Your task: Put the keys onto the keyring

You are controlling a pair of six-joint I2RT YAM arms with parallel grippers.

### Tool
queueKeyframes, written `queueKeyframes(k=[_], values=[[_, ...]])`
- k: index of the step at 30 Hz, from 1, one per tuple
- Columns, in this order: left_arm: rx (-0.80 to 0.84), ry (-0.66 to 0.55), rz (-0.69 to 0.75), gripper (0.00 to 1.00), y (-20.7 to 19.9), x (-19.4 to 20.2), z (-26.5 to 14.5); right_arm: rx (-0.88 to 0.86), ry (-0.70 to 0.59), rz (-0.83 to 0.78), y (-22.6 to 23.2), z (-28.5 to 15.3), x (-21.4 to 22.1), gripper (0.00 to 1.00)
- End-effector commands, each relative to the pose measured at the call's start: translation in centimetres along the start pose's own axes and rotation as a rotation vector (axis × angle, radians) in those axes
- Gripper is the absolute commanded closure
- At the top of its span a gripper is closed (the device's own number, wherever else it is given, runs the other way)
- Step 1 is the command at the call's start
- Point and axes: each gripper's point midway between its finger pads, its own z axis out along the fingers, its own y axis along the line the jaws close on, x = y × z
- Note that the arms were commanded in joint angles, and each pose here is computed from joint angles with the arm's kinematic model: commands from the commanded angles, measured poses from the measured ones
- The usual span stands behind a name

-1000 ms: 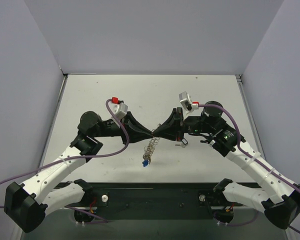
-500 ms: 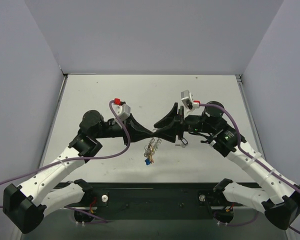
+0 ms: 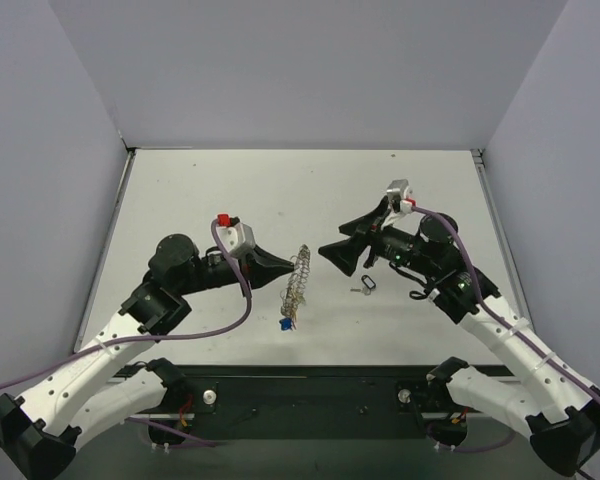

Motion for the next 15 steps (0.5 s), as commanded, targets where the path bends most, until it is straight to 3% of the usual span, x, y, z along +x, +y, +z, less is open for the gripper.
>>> queueKeyframes(k=[1, 9, 11, 15], values=[[-0.126, 0.002, 0.048, 1.0, 1.8, -0.4, -0.8, 0.345, 0.08, 0.128, -6.5, -1.1, 3.6, 0.19], [-0.213, 0.071, 0.002, 1.0, 3.4, 2.1, -1.3, 0.82, 0.403, 0.261, -14.3, -5.3, 13.7, 0.24], [-0.219, 0.068, 0.0, 1.0, 3.5, 2.0, -1.3, 0.898, 0.515, 0.301, -15.2, -6.5, 16.4, 0.29], [-0.218, 0.071, -0.004, 1.0, 3.5, 2.1, -1.4, 0.958, 0.604, 0.377, -16.0, -7.9, 19.7, 0.31]])
